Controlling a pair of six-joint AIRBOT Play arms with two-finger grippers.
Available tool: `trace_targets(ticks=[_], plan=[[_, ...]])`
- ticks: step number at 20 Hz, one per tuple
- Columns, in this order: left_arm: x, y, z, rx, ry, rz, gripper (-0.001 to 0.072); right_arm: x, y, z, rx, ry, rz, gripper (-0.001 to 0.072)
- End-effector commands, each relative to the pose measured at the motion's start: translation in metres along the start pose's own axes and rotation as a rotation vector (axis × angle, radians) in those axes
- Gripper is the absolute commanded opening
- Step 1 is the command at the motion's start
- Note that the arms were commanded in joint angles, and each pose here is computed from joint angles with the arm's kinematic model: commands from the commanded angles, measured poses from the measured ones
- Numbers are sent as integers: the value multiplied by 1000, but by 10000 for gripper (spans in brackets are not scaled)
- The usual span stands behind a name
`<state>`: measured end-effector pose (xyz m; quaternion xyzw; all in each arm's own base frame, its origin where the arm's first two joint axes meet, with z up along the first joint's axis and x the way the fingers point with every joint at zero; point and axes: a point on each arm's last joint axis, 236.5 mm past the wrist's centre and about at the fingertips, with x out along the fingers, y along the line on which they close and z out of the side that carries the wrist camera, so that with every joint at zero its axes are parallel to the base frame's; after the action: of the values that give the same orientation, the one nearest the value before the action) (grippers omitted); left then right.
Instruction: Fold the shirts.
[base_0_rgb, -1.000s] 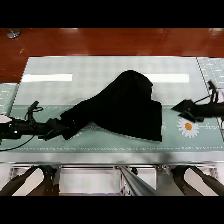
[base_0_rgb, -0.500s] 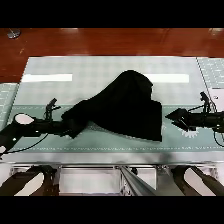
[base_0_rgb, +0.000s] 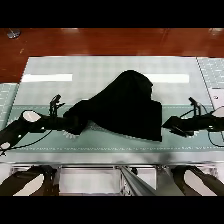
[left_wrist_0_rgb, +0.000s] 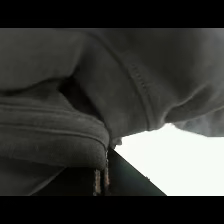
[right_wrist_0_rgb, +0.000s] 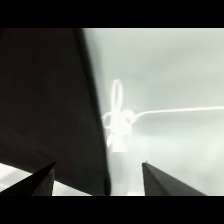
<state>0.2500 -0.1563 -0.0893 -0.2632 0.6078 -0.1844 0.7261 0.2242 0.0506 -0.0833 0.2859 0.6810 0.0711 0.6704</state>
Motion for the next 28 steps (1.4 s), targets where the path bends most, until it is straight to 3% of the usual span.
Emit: trace_targets(ticks=[1,7,8,9,10,14,18,21,24,28], plan=[[-4,-10,5,16,3,-18,18,25,13,-9,-34,77,-18,619],[-10,-19,18,37,-22,-31,18,51,56,3,-48,116,69,607],[-14,-24,23,48,-29,-39,18,52,64,6,-66,118,74,484],[-19,-32,29,64,-34,-51,18,50,74,11,-107,112,84,156],[-26,-41,38,82,-46,-66,18,43,87,19,-162,90,99,29],[-104,-93,112,174,-226,-132,18,-41,155,90,-314,-106,166,28],[-272,-173,183,328,-645,-163,17,-240,263,145,-560,-593,235,28],[-398,-226,180,464,-942,-136,18,-382,314,102,-742,-952,199,28],[-477,-252,146,553,-1137,-56,18,-464,325,25,-839,-1193,149,28],[-521,-231,95,543,-1251,248,17,-514,294,-61,-853,-1386,0,28]])
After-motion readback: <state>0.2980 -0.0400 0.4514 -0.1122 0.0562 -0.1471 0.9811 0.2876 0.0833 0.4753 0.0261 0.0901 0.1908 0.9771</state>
